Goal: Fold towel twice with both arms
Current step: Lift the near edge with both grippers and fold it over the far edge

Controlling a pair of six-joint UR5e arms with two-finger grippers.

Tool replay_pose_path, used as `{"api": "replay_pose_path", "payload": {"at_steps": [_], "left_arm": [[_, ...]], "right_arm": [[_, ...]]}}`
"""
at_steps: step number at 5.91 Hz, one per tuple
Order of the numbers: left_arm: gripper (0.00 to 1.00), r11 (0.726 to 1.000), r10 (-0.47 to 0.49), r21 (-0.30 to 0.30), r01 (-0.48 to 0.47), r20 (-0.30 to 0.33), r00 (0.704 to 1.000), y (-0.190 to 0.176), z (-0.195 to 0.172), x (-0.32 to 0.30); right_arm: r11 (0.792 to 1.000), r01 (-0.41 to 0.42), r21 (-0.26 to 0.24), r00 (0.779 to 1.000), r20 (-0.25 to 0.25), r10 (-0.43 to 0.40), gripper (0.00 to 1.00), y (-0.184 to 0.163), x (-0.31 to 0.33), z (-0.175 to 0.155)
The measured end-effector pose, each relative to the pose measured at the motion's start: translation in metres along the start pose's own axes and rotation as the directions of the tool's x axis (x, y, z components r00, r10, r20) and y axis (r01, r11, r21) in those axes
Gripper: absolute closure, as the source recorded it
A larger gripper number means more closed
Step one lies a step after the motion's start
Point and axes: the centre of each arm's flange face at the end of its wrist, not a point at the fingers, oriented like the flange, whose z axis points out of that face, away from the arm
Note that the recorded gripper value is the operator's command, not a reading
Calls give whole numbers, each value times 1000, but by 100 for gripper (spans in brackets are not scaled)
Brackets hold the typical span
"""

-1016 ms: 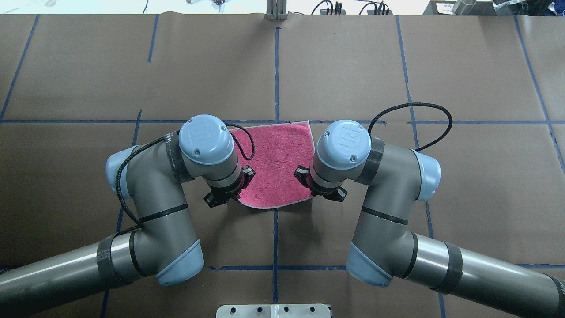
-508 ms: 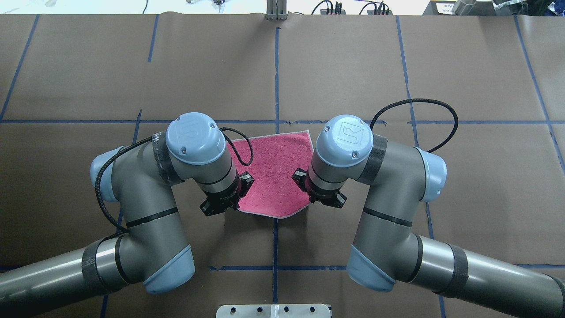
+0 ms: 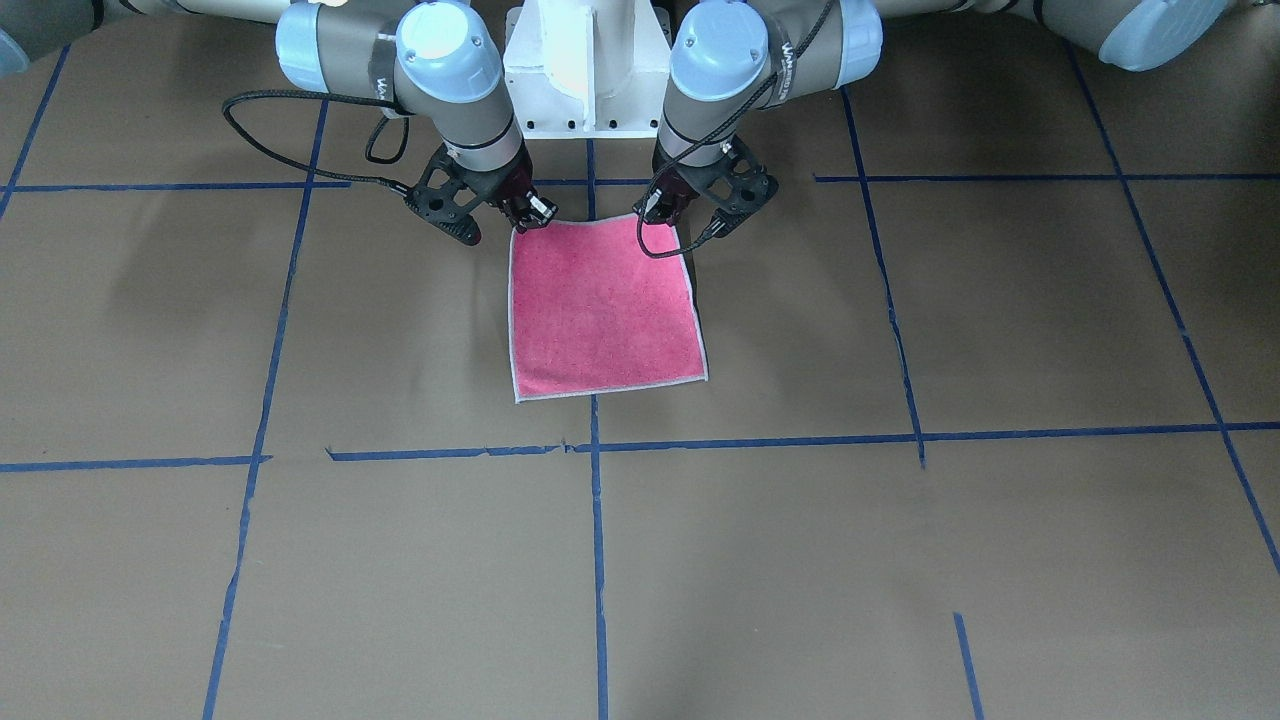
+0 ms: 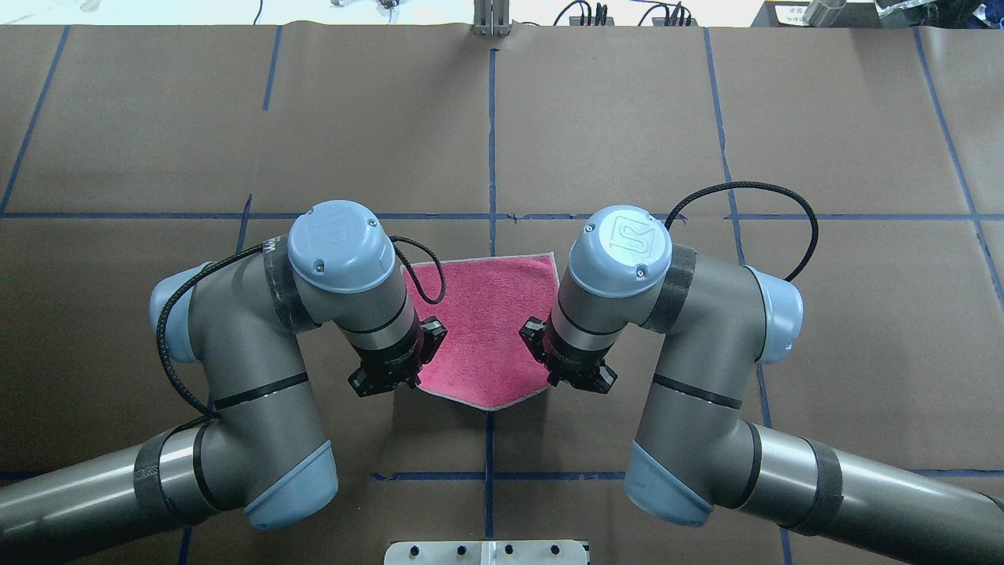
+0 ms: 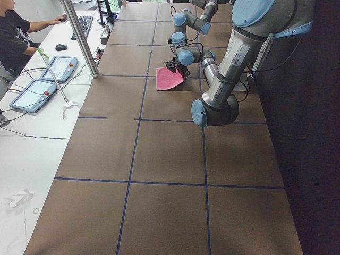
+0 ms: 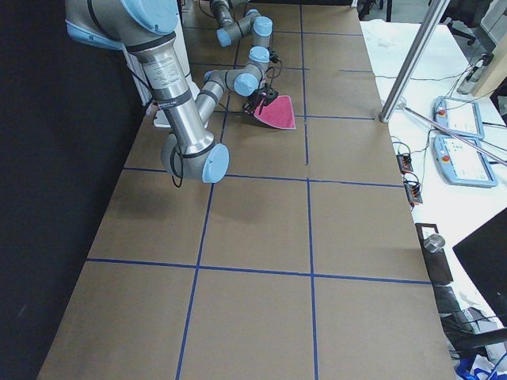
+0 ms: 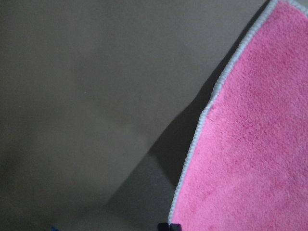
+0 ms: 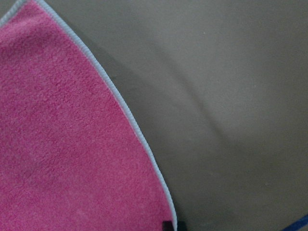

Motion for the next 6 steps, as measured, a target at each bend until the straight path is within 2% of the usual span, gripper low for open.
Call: {"api": "replay_pose_path", "payload": {"at_steps": [3,6], "left_arm": [[100,998,6,-57,-4,33,999,8,3,-13],[100,998,3,-65,0,43,999,8,6,-13]], "right_arm": [[999,-30,-42,999,-32,29,100,6,15,7],[998,-45,-39,998,-36,43,100,-4,14,5]]}}
